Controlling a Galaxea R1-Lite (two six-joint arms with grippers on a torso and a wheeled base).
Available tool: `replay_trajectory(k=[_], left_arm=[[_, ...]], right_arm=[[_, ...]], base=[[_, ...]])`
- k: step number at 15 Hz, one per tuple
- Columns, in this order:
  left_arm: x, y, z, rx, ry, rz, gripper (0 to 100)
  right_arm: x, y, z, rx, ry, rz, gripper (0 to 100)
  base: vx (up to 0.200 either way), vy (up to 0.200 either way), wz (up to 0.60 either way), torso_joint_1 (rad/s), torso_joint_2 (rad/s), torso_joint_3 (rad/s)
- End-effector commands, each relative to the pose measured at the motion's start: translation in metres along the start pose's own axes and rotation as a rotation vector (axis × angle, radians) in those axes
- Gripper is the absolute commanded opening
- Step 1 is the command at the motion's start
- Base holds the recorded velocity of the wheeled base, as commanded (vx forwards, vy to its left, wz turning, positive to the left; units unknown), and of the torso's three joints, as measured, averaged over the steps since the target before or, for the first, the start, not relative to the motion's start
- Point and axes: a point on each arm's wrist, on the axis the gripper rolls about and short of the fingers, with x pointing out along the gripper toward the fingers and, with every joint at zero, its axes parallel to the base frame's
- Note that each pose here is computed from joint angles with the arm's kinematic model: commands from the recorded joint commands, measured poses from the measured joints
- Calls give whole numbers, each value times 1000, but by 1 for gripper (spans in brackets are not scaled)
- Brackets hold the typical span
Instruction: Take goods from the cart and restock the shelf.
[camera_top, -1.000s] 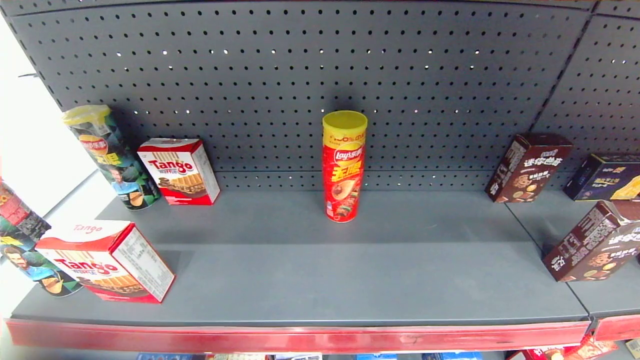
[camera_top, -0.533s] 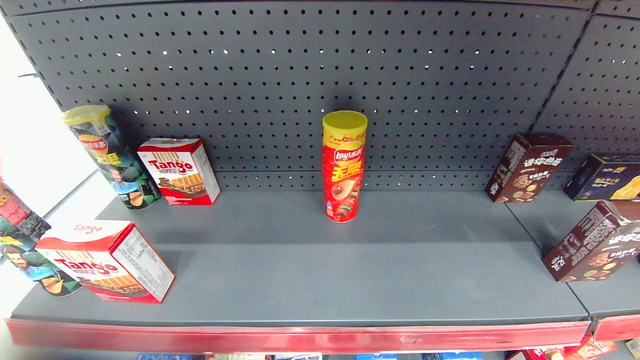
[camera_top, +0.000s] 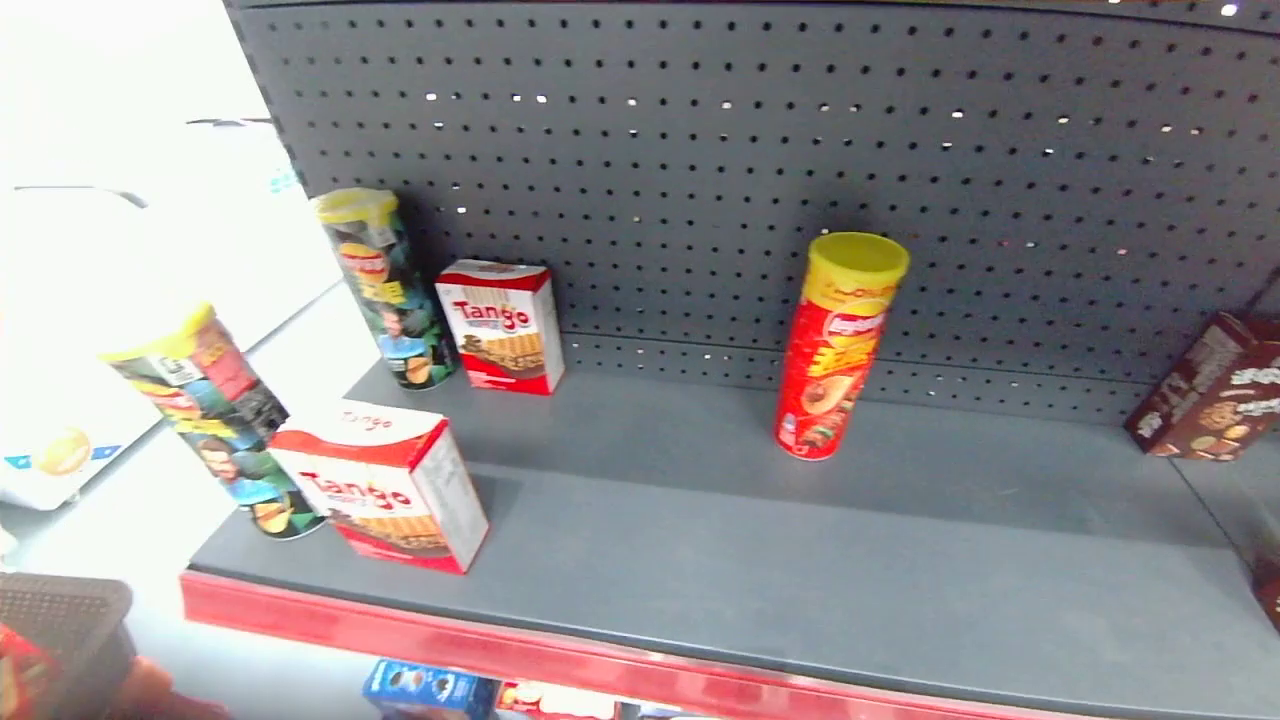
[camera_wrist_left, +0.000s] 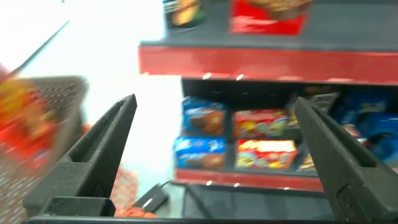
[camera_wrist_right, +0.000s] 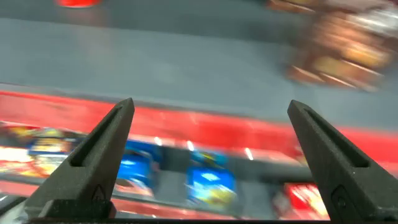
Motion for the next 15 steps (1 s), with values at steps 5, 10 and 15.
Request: replay_trajectory(k=[5, 10, 15], left_arm=[[0, 0, 0, 0, 1, 0, 100], [0, 0, 0, 0, 1, 0, 100], [0, 0, 0, -2, 1, 0, 100]], right_arm=[[0, 0, 0, 0, 0, 1, 100], [0, 0, 0, 2, 0, -1, 100], [0, 0, 0, 2, 0, -1, 100]], base=[[0, 0, 600, 2, 3, 5], [0, 0, 0, 0, 0, 0], [0, 0, 0, 0, 0, 0]])
